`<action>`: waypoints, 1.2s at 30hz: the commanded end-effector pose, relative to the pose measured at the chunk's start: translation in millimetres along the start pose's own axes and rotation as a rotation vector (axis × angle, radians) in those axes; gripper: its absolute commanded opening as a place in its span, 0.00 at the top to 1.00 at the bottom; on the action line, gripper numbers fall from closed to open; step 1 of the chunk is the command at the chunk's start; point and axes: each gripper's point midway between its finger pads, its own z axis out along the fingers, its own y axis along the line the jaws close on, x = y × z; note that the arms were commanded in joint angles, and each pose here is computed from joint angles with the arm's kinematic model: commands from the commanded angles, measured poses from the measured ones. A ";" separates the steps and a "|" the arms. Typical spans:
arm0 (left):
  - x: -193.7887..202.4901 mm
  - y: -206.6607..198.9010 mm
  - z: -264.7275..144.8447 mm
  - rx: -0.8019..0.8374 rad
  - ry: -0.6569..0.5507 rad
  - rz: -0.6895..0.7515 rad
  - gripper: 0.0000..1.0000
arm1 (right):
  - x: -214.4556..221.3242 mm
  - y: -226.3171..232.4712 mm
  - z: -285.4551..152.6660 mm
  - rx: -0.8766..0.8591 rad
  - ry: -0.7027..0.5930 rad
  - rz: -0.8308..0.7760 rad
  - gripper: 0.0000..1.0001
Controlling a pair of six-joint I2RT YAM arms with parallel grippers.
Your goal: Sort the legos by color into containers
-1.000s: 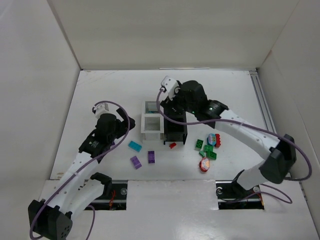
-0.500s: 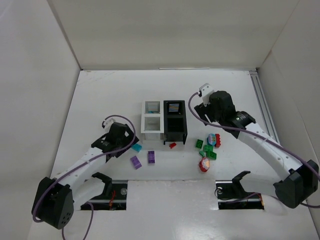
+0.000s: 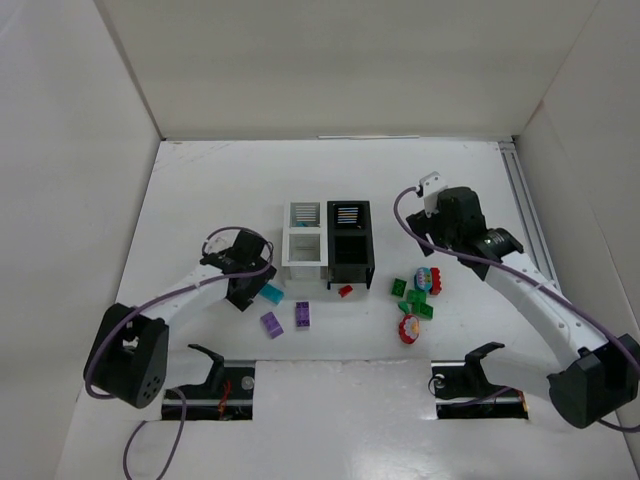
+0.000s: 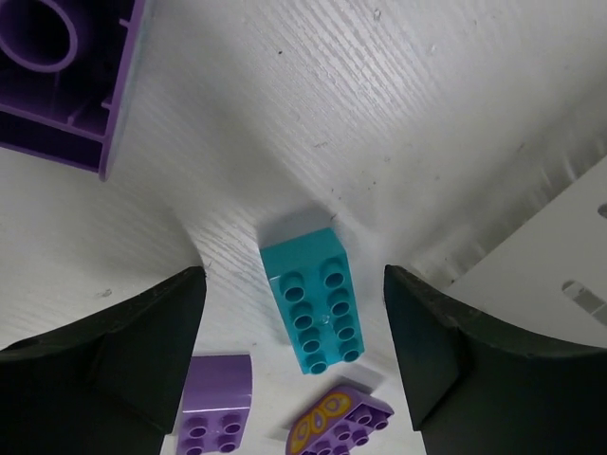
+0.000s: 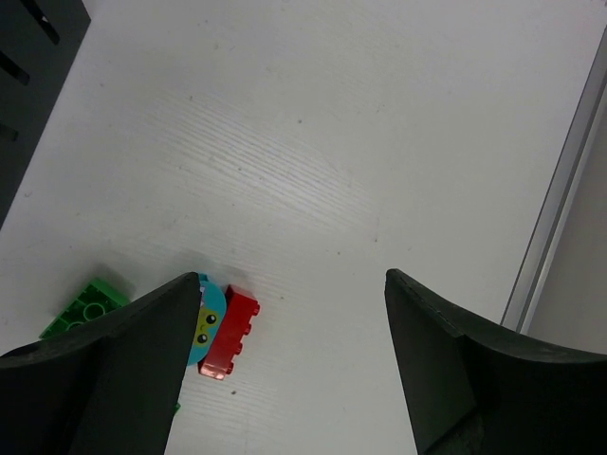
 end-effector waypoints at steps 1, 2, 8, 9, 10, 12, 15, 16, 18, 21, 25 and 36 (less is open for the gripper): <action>-2.3 11.7 2.2 -0.104 -0.015 -0.026 0.28 | 1.7 -10.1 -3.1 0.036 -0.007 0.025 0.17; -3.1 12.9 4.2 -0.131 -0.018 -0.030 0.30 | 7.4 -12.2 -1.3 0.042 0.008 0.029 0.17; -1.9 10.0 12.5 -0.171 -0.007 -0.029 0.37 | 15.8 -12.5 9.5 0.027 0.026 0.025 0.17; -1.3 10.6 14.1 -0.188 -0.002 -0.024 0.40 | 19.1 -14.0 12.5 0.030 0.040 0.028 0.17; -1.9 8.3 14.7 -0.188 -0.002 -0.024 0.47 | 18.6 -12.4 12.6 0.021 0.038 0.028 0.17; 4.8 10.8 14.6 -0.201 0.008 0.003 0.52 | 25.6 -13.2 16.3 0.023 0.061 0.031 0.17; 7.2 10.1 14.1 -0.198 0.010 0.013 0.67 | 26.8 -15.9 16.5 0.030 0.064 0.037 0.17; 5.2 6.4 10.0 -0.185 0.007 0.009 0.69 | 26.8 -15.9 16.5 0.030 0.064 0.037 0.17; -0.3 7.6 4.2 -0.189 -0.016 0.011 0.73 | 26.8 -15.9 16.5 0.030 0.064 0.037 0.17; -19.9 2.7 -17.7 -0.169 -0.089 0.005 0.74 | 29.1 -17.1 14.9 0.039 0.065 0.037 0.17; -52.7 -15.2 -60.3 -0.065 -0.208 -0.013 0.76 | 25.8 -20.8 10.0 0.054 0.047 0.041 0.17; -138.9 -130.1 -190.8 0.421 -0.561 0.138 0.79 | 19.7 -31.7 -10.0 0.102 -0.017 0.058 0.17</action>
